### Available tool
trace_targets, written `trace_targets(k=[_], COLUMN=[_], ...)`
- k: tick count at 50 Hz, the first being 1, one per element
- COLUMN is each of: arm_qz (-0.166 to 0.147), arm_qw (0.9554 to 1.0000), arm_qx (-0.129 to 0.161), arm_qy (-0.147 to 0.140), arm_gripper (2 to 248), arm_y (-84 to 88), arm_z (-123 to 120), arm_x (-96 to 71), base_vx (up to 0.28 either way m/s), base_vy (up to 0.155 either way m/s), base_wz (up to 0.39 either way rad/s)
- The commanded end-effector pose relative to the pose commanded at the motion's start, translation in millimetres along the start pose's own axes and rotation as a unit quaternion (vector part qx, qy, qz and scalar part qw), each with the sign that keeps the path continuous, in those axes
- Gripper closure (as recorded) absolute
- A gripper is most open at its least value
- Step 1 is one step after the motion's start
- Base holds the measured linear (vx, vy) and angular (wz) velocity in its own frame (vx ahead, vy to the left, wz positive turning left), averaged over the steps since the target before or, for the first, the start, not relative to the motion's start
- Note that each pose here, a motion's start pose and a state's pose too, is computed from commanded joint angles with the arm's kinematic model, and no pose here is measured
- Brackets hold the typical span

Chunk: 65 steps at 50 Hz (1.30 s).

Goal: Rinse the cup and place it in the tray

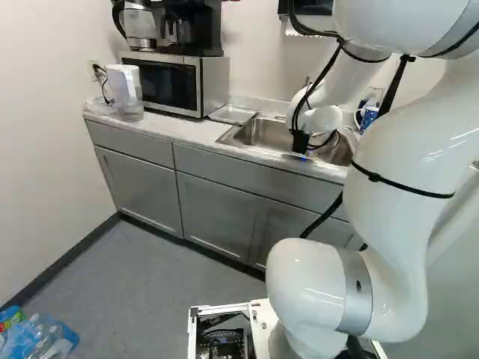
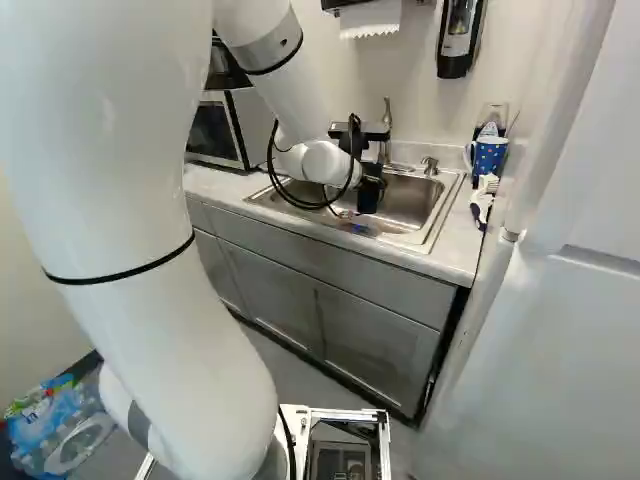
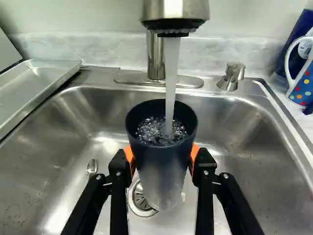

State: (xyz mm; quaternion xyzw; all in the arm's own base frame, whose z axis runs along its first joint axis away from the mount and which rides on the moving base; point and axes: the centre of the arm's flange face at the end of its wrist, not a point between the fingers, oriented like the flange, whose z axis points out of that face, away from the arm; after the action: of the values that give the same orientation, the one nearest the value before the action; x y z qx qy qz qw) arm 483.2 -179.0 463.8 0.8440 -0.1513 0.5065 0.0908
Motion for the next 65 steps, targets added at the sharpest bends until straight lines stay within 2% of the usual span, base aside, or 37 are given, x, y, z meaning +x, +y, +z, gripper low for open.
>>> trace_targets(k=[45,65], arm_qz=[0.0,-0.013], arm_qw=[1.0,0.9996], arm_qx=[0.0,0.024], arm_qy=[0.0,0.0], arm_gripper=[126,126], arm_y=[-0.5,-27.5], arm_z=[0,-2], arm_x=[-0.1,-0.9], base_vx=[0.0,0.0], base_vy=[0.0,0.0], base_wz=[0.0,0.0])
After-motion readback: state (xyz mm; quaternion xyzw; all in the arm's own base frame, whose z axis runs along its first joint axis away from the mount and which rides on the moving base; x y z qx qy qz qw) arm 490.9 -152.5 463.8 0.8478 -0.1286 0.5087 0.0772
